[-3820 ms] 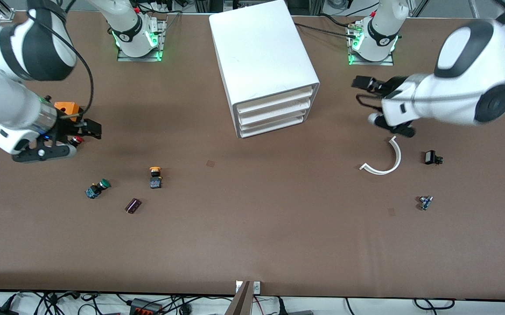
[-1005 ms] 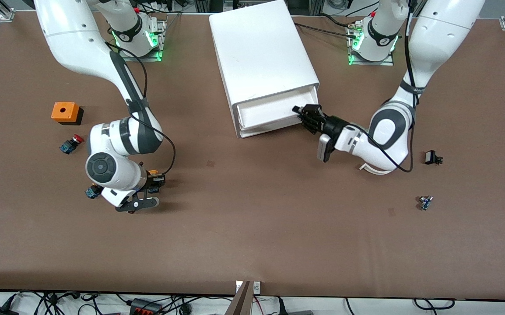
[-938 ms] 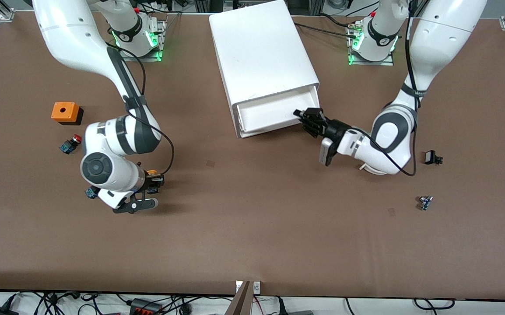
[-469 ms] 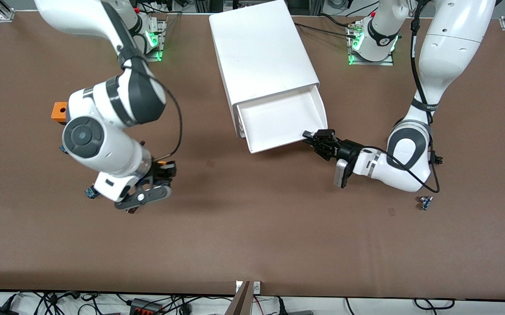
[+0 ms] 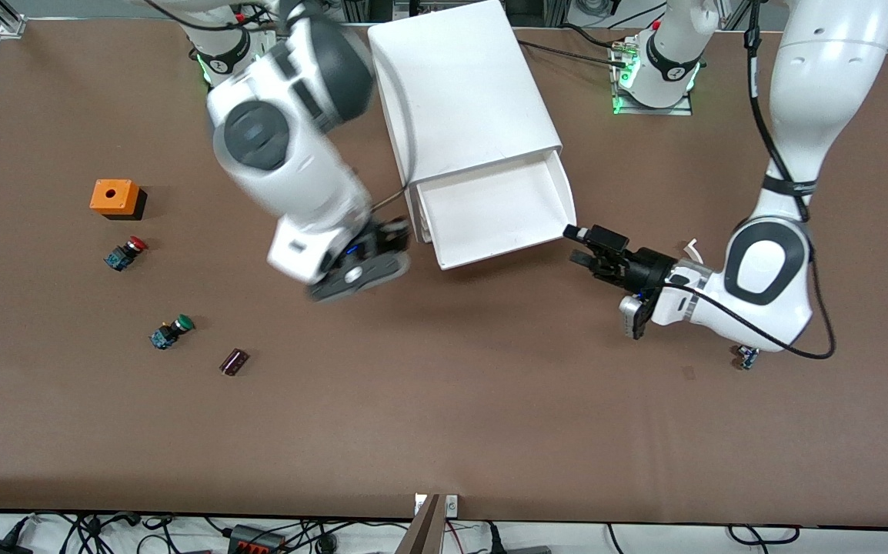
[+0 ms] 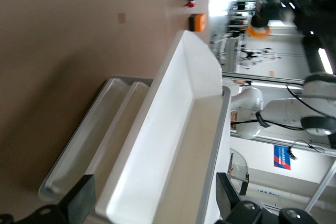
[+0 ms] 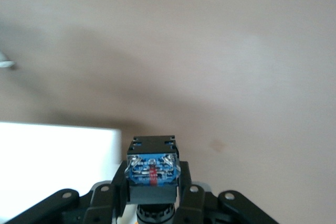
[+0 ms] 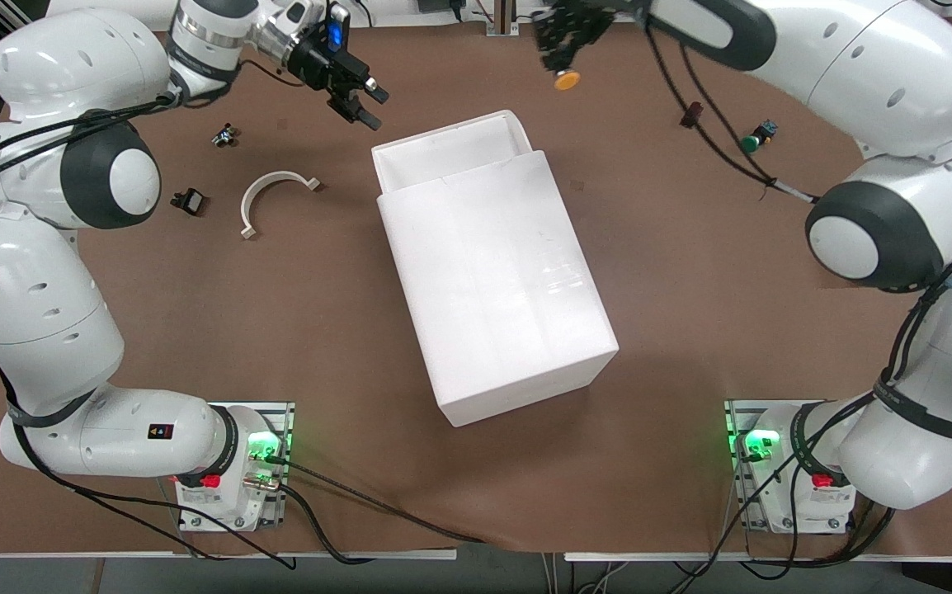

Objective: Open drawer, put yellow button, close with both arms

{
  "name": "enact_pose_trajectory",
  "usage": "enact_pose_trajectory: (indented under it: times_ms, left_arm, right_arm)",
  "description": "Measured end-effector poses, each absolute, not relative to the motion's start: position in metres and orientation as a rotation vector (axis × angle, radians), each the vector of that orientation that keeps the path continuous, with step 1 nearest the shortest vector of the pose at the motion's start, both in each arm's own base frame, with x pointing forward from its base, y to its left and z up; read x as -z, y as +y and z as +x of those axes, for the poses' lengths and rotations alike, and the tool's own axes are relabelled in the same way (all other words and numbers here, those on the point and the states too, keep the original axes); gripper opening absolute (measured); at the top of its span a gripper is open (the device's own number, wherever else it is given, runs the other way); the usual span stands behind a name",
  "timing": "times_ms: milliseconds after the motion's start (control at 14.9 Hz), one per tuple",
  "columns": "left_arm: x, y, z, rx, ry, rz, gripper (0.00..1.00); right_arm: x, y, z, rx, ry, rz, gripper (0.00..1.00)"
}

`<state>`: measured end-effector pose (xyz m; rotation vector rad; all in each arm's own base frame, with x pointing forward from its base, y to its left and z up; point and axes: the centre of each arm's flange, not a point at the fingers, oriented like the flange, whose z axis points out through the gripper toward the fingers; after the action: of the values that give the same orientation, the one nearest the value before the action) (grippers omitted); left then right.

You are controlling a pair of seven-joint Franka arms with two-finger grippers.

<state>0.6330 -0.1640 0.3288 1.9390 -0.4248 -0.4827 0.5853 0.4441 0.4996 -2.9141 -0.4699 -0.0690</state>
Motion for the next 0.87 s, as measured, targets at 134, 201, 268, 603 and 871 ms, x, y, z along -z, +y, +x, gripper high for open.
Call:
enact_pose_trajectory:
  times_ms: [134,201,268,603,871]
  left_arm:
    - [-0.356,-0.163,0.634,0.564,-0.358,2.046,1.0]
    - [-0.366,-0.163,0.633,0.607,-0.32,2.117,1.0]
    - [-0.374,-0.162,0.632,0.646,-0.282,2.197,1.0]
    - [-0.41,-0.159,0.626,0.802,-0.095,2.573,1.0]
    - [-0.417,-0.142,0.631,0.784,-0.127,2.86,1.0]
  right_arm:
    - [-0.512,0.49,0.55,0.113,-0.485,-2.906,0.4]
    - [-0.513,0.505,0.537,0.119,-0.493,-2.906,0.4]
    - [-0.513,0.515,0.529,0.121,-0.498,-2.904,0.4]
    - [-0.477,0.556,0.498,0.143,-0.545,-2.987,0.4]
    - [-0.428,0.587,0.483,0.134,-0.509,-3.011,0.4]
